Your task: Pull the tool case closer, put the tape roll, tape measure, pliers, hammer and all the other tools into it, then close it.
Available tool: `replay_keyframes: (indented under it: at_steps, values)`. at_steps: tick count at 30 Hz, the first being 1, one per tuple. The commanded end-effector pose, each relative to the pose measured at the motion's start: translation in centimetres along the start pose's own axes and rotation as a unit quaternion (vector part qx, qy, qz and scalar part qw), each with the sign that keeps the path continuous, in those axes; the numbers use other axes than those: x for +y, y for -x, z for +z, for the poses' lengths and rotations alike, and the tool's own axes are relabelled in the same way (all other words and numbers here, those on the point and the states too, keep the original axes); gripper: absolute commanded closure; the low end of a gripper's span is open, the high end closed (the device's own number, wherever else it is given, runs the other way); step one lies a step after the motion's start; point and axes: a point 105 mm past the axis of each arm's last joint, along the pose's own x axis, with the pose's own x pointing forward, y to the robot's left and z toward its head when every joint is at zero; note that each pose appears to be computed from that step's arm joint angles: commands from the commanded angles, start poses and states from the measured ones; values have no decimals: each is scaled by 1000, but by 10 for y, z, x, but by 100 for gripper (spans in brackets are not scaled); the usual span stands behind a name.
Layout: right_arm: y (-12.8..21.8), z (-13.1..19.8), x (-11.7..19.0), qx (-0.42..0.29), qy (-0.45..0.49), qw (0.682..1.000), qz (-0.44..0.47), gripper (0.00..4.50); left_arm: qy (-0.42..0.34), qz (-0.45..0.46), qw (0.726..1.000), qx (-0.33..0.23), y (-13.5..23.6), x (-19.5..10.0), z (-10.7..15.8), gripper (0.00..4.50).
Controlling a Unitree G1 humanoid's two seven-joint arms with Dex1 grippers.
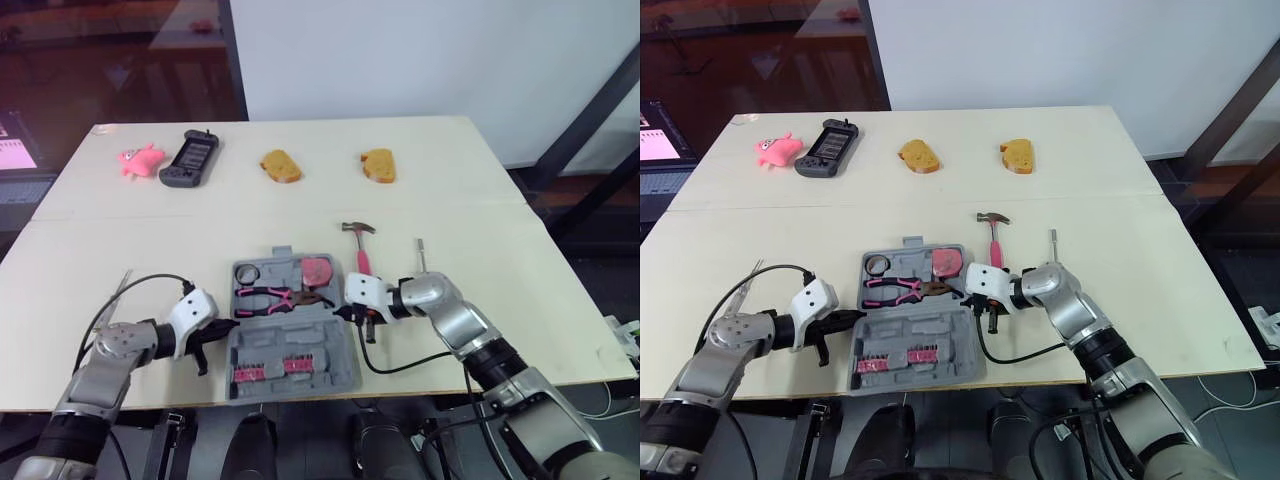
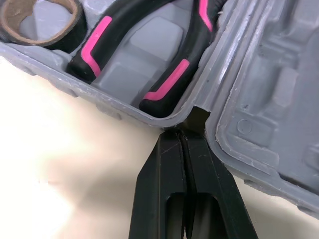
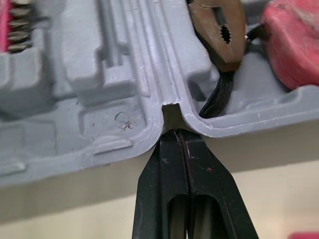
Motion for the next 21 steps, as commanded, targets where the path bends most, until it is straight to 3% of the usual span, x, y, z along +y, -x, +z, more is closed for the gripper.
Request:
replay_keyframes:
  at_steps: [1,7,21]
  values:
    - [-9,26,-2,-43,18,999,-2,450,-50,15,998,-35,-7,9,25,446]
    - [-18,18,-1,-35,10,999,0,450,-73,48,996,-32,-11,27,32,446]
    - [-18,12,-5,-32,0,999,-10,450,-41,9,999,-31,-17,-3,18,446]
